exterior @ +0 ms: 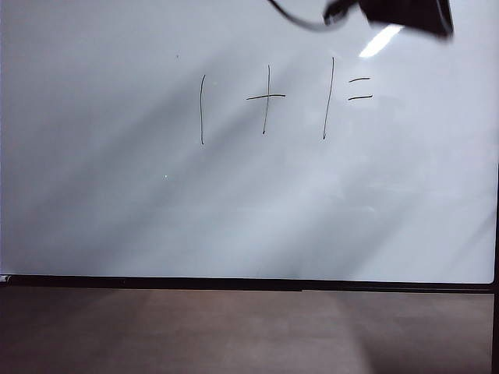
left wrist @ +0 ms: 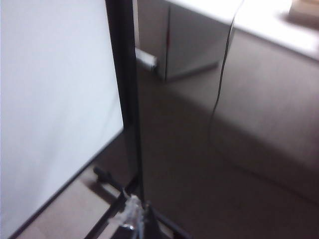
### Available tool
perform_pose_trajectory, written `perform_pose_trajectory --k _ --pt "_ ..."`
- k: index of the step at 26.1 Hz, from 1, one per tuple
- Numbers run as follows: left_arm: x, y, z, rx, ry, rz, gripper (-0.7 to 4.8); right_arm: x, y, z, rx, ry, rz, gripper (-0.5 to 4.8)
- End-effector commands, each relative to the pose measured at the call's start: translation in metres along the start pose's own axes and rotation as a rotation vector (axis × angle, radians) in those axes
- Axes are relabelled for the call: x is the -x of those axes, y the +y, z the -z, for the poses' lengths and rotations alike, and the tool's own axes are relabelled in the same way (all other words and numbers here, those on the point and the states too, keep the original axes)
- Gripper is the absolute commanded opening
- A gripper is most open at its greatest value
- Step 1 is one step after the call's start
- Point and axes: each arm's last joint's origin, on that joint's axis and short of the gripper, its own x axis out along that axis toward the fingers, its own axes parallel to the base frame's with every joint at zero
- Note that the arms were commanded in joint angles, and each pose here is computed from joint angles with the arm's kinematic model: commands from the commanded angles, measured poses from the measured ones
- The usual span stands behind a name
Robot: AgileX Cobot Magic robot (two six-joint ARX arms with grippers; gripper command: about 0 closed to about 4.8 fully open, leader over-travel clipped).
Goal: Reach to the right to find the marker pen, pick it up, and write the answer to the math problem on the whiteboard.
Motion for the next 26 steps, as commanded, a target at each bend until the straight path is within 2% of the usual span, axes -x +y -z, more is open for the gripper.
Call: perform_pose_trajectory --k 1,2,4,7,9,10,12,14,17,21,24,26 --pt "-0.024 -0.001 0.017 -0.002 0.055 0.005 -0.05 0.000 -0.003 -0.003 0.004 -0.026 0.120 -0.01" --pt "-0.027 -0.001 0.023 -0.003 0.094 0.005 -0.04 0.000 -0.003 -0.004 0.002 -0.032 0.119 -0.01" --pt "-0.027 -0.002 0.029 -0.005 0.162 0.006 -0.05 0.001 0.001 -0.016 0.024 -0.054 0.013 -0.01" --pt "-0.026 -0.001 0.030 -0.005 0.169 0.006 -0.05 -0.006 0.007 -0.051 0.079 -0.088 0.009 0.00" --pt "-0.026 -0.001 0.029 -0.005 0.163 0.006 -0.04 -0.027 0.014 -0.075 0.157 -0.064 -0.023 0.00" --pt "-0.026 -0.001 0.029 -0.004 0.163 0.005 -0.05 -0.050 0.018 -0.089 0.188 -0.008 -0.055 0.00" --pt "-0.026 -0.001 0.029 -0.004 0.163 0.006 -0.04 -0.079 0.017 -0.105 0.203 0.032 -0.064 0.00" --pt "-0.026 -0.002 0.029 -0.005 0.161 0.006 -0.05 -0.100 0.012 -0.117 0.212 0.023 -0.039 0.00" --pt "-0.026 -0.002 0.029 -0.005 0.162 0.006 -0.05 -0.116 0.001 -0.121 0.223 0.018 0.034 0.00" --pt "-0.027 -0.001 0.028 -0.004 0.151 0.004 -0.05 -0.123 -0.018 -0.106 0.231 0.134 0.114 0.00" --pt "-0.027 -0.001 0.026 -0.004 0.128 0.006 -0.05 -0.128 -0.033 -0.099 0.220 0.177 0.068 -0.01" --pt "-0.028 -0.001 0.016 -0.001 0.021 0.005 -0.05 -0.138 -0.046 -0.092 0.200 0.200 0.034 0.02"
